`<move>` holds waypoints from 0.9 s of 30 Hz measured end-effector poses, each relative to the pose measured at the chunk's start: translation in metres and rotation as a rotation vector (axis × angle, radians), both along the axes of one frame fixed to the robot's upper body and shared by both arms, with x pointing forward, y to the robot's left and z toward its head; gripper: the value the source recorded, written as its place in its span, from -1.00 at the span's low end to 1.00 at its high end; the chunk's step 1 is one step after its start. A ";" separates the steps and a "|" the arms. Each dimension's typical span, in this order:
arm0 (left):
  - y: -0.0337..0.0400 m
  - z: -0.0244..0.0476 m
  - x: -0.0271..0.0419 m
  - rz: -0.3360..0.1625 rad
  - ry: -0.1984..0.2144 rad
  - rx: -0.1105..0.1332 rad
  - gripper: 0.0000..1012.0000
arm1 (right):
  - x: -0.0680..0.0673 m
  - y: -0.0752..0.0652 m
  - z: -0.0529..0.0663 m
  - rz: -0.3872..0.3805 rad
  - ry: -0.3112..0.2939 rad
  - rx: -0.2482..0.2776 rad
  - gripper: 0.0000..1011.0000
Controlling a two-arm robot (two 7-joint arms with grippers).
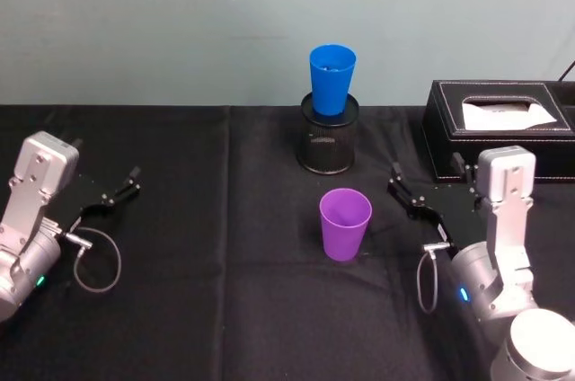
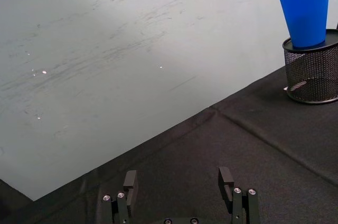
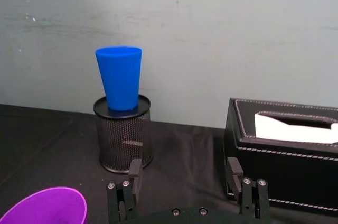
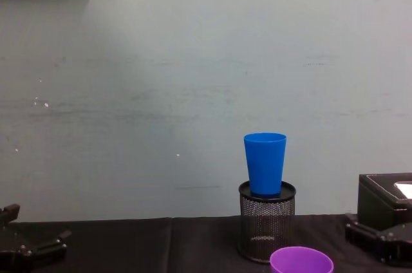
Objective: Pick up one cup with a gripper and tap it against the other cup.
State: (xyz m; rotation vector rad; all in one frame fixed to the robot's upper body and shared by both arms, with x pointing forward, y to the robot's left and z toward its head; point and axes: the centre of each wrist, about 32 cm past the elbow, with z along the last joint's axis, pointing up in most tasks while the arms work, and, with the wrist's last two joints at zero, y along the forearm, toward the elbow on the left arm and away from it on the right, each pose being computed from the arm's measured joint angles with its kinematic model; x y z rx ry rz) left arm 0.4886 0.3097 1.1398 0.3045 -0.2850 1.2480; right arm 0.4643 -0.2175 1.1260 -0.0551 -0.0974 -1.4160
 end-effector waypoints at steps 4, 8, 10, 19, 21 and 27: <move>0.0000 0.0000 0.0000 0.000 0.000 0.000 0.98 | 0.003 0.003 -0.004 0.008 0.006 0.003 0.98; 0.0000 0.0000 0.0000 0.000 0.000 0.000 0.98 | 0.002 0.002 -0.004 0.008 0.005 0.002 0.98; 0.0000 0.0000 0.0000 0.000 0.000 0.000 0.98 | 0.002 0.002 -0.003 0.008 0.004 0.002 0.98; 0.0000 0.0000 0.0000 0.000 0.000 0.000 0.98 | 0.002 0.002 -0.002 0.009 0.002 0.001 0.98; 0.0000 0.0000 0.0000 0.000 0.000 0.000 0.98 | 0.002 0.002 -0.002 0.008 0.002 0.001 0.98; 0.0000 0.0000 0.0000 0.000 0.000 0.000 0.98 | 0.002 0.001 -0.002 0.008 0.002 0.000 0.98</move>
